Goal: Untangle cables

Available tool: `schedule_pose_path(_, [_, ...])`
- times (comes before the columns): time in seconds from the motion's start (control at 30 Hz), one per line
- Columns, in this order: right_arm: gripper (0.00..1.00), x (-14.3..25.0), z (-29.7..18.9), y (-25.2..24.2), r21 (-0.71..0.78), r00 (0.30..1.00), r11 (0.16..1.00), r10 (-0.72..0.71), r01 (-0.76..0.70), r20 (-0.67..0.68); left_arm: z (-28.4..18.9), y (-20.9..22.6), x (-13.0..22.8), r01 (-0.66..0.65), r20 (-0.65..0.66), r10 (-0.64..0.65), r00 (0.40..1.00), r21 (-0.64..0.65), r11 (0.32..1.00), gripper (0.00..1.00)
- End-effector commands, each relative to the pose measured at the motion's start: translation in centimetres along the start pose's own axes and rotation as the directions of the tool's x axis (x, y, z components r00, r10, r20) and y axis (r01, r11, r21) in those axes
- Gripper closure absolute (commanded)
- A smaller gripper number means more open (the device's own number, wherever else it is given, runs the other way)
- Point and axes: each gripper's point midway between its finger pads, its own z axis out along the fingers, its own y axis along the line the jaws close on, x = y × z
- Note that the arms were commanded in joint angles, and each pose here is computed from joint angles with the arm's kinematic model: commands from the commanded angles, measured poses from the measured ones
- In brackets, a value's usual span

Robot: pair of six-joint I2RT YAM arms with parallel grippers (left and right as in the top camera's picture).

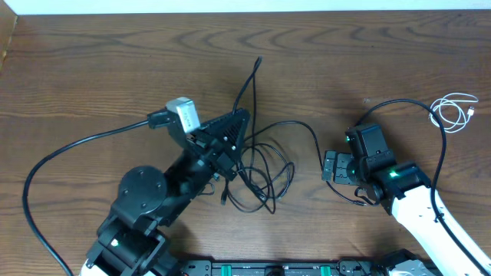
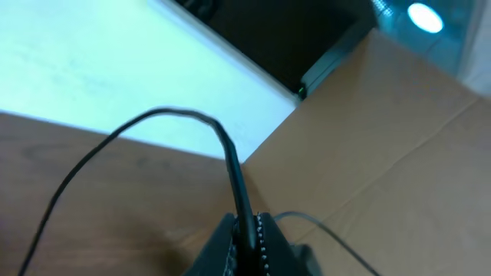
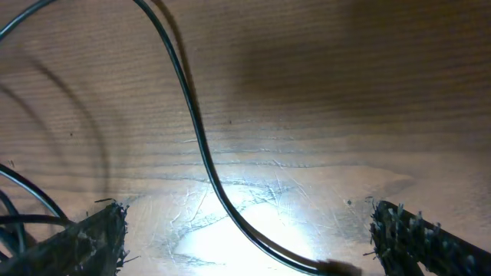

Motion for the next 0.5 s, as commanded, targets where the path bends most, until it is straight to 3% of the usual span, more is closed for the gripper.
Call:
schedule_pose_path(0.0, [0.01,0.0,0.0,-0.3,0.006,1.000,1.000,0.004,-0.004,0.004,-0.4,-0.9,-1.2,0.005,0.041,-0.006,0.999,0.022,1.000,0.92])
schedule_pose_path(0.13, [0.01,0.2,0.0,0.7,-0.045,1.000,0.999,-0.013,0.013,-0.010,-0.4,-0.3,-1.7,0.007,0.069,-0.006,0.998,-0.012,1.000,0.92])
schedule_pose_path(0.2, [0.01,0.5,-0.6,4.2,-0.247,0.990,0.960,-0.139,0.131,-0.017,-0.4,0.0,-2.0,0.009,0.087,-0.007,0.996,-0.029,1.000,0.92])
schedule_pose_path(0.3, [0.01,1.6,-2.9,9.4,-0.549,0.951,0.789,-0.307,0.275,0.035,-0.4,0.0,-2.2,0.029,0.100,-0.026,0.995,-0.031,0.999,0.92])
schedule_pose_path(0.47, [0.01,3.9,-6.7,13.0,-0.774,0.877,0.496,-0.455,0.394,0.154,-0.5,0.7,-2.9,0.131,0.141,-0.122,0.983,-0.053,0.990,0.92])
